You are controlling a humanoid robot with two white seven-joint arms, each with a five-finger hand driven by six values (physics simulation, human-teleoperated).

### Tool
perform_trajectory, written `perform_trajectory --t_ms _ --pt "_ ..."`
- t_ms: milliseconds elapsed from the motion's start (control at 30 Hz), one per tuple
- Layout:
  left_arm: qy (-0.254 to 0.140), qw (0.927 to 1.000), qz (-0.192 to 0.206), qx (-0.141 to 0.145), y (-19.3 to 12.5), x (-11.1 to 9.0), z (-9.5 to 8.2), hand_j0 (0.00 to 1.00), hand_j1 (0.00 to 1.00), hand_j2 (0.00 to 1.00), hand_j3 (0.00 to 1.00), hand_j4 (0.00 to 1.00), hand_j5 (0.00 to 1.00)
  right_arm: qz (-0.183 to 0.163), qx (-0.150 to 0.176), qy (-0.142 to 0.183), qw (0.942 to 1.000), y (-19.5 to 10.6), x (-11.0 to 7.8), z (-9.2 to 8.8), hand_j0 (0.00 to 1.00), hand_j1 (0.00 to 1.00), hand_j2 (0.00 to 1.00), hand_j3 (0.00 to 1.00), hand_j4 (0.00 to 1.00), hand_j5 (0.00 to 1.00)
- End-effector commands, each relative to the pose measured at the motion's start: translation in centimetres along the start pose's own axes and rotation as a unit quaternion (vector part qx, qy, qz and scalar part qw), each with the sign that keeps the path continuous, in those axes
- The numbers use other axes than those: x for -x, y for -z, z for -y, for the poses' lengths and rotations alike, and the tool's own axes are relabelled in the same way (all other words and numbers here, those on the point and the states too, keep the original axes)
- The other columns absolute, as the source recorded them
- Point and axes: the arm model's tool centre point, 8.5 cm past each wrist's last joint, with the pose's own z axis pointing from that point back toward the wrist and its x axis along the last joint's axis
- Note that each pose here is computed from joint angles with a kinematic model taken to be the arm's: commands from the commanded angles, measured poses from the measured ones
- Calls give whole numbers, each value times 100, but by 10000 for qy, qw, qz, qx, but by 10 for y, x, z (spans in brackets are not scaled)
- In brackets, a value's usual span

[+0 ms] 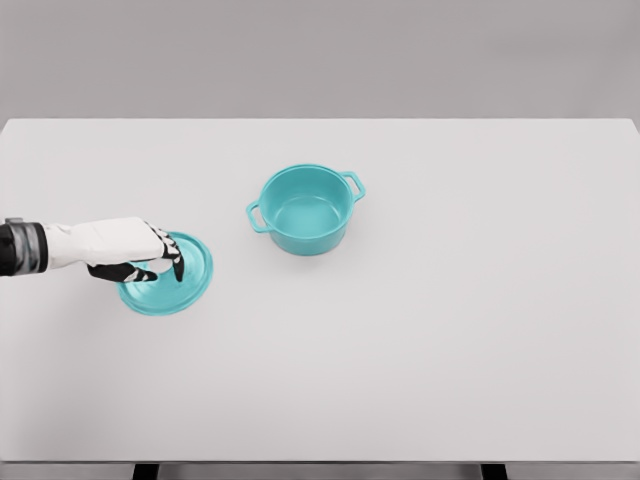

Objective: Cover the pot with left arm

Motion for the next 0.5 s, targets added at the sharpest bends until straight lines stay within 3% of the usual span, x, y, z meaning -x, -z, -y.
perform_trajectory --t_ms 0,333,467 --pt "-5 10000 13 36 1 -1 2 41 41 41 41 41 41 2 -1 -1 10000 0 0 0 100 100 100 100 100 100" --pt "613 9977 -4 -303 -18 -8 -53 43 43 43 43 43 43 2 -1 -1 10000 0 0 0 100 100 100 100 100 100" --pt "788 9964 50 -312 -14 -11 -67 43 43 43 43 43 43 2 -1 -1 10000 0 0 0 100 100 100 100 100 100"
